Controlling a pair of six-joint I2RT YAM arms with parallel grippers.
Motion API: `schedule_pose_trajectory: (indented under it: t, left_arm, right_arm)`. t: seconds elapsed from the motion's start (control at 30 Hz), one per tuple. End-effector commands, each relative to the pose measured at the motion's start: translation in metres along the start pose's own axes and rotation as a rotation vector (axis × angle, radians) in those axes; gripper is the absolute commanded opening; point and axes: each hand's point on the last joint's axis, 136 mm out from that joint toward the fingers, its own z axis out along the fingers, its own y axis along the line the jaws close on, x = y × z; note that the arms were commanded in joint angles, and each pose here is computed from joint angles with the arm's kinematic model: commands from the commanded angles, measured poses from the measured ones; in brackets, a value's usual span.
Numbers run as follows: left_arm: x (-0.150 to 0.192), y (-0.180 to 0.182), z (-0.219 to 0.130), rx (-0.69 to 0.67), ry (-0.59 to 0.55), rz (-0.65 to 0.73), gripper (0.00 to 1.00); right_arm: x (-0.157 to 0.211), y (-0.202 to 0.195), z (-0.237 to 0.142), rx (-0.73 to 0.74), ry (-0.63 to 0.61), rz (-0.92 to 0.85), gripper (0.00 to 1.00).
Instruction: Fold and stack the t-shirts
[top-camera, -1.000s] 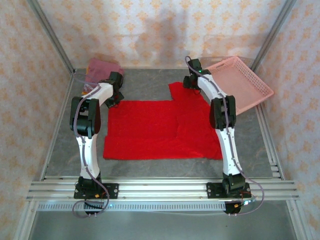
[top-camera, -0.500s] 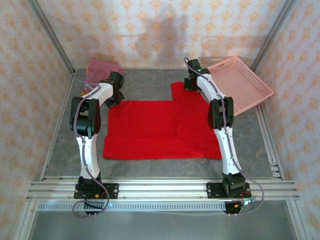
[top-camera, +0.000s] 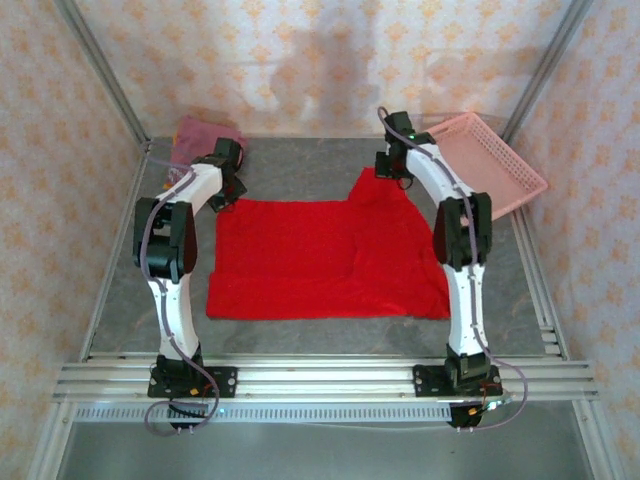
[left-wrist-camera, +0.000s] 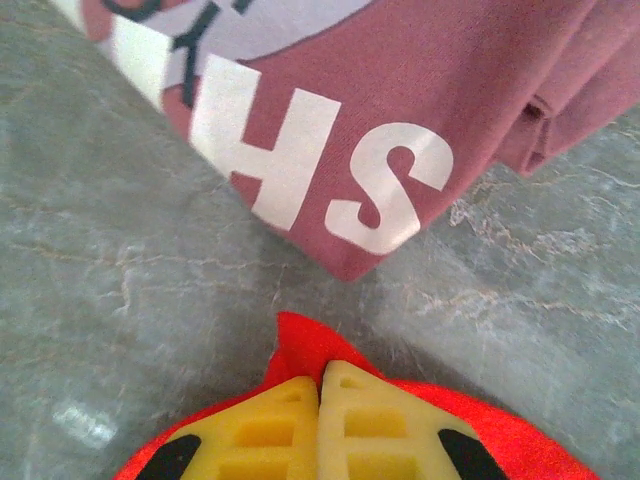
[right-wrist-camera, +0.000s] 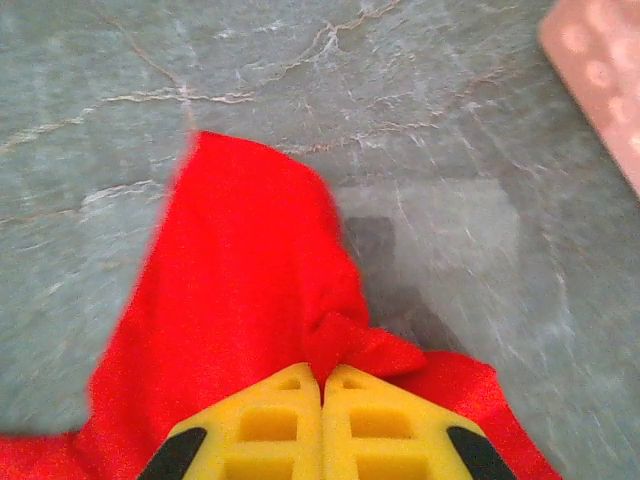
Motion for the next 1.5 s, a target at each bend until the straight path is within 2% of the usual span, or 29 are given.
schedule_pose_trajectory:
  t: [0.0,0.43,0.83,1.13,1.47]
  left_arm:
    - [-0.006,0.008,-0.021,0.013,-0.021,-0.004,0.00]
    - [0.012,0.038,-0.070,0.053,-0.051,-0.029,0.00]
    - [0.039,0.070,-0.082,0.023,-0.032,-0.018,0.00]
    - [0.056,0.088,-0.088,-0.003,-0.017,0.003,0.00]
    - [0.077,0.109,-0.096,-0.018,0.012,0.025,0.00]
  right_arm:
    - [-0.015,0.004,-0.043,-0.028,-0.133,0.034,0.00]
    - [0.068,-0.014,-0.121,-0.072,-0.174,0.064,0.00]
    - [0.125,-0.029,-0.173,-0.085,-0.155,0.062,0.00]
    - [0.168,-0.042,-0.195,-0.069,-0.097,0.052,0.00]
    - [0.199,-0.052,-0.211,-0.052,-0.043,0.042,0.00]
